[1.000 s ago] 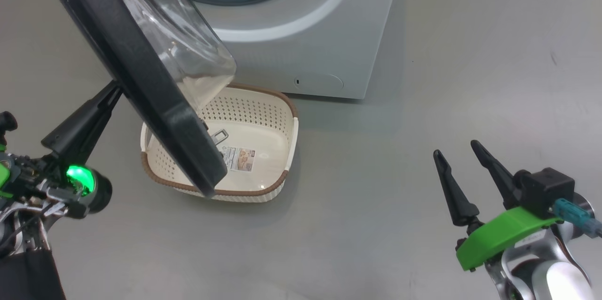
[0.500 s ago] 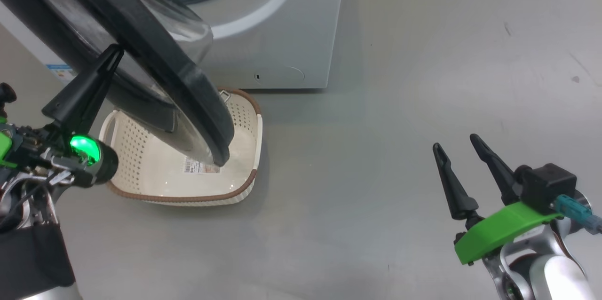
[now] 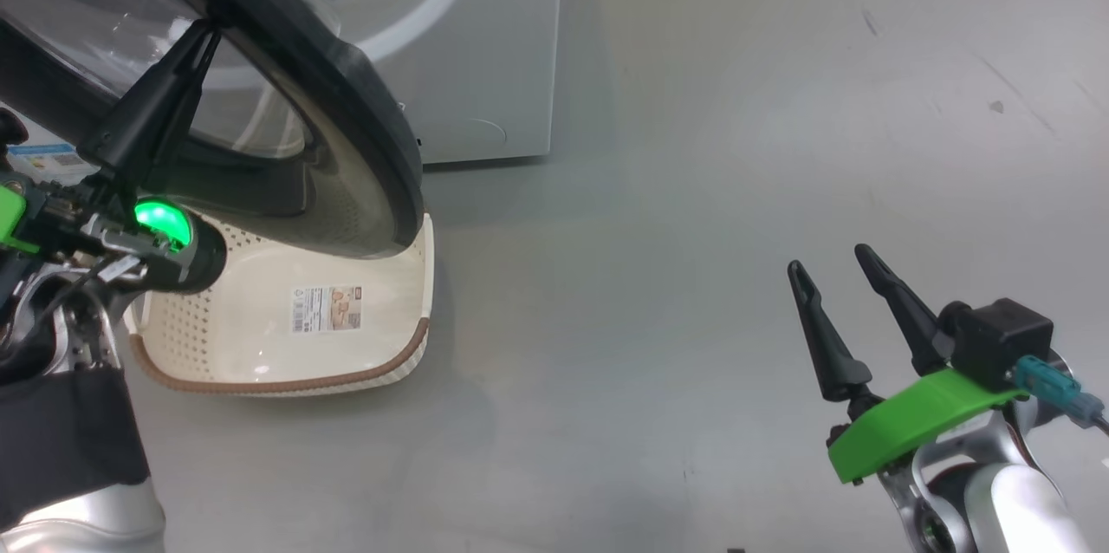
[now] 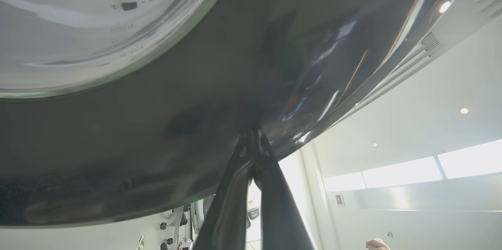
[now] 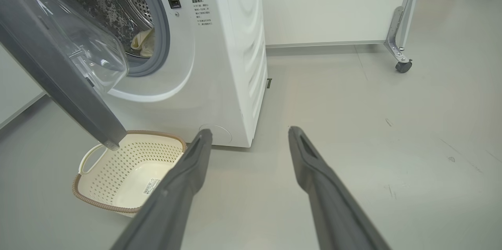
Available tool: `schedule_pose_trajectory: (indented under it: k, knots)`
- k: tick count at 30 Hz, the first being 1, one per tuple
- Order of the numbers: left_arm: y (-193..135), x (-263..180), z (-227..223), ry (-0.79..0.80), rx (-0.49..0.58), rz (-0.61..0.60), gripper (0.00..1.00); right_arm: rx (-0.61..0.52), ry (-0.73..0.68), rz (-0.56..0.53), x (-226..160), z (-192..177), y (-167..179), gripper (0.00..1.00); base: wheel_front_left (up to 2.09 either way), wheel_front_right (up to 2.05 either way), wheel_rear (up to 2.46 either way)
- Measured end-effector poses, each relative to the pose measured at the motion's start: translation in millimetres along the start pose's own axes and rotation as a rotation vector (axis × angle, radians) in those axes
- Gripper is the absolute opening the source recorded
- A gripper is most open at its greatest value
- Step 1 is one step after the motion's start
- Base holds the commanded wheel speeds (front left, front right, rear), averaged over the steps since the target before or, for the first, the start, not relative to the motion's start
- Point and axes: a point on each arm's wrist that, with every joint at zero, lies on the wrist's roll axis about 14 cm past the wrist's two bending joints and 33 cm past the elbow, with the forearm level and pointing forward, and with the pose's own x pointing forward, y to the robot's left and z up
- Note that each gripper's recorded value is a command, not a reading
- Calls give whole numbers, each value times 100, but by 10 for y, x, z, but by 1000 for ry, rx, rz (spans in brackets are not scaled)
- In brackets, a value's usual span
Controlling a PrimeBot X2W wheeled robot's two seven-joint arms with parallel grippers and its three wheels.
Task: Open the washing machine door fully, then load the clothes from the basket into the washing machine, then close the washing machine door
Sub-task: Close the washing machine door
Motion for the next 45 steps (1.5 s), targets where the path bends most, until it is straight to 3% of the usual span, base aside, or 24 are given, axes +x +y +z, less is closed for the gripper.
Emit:
schedule_pose_trajectory:
  k: [28, 38, 45]
  knots:
    - [129, 719, -118, -10, -64, -53, 0, 20, -19, -137, -282, 2, -380, 100, 0, 0, 0]
    - [146, 703, -40, -52, -67, -51, 0, 19, -37, -147, -249, 35, -428, 100, 0, 0, 0]
    - [-34, 464, 220, -189, -27, -69, 0, 31, -53, -116, -117, 36, -367, 100, 0, 0, 0]
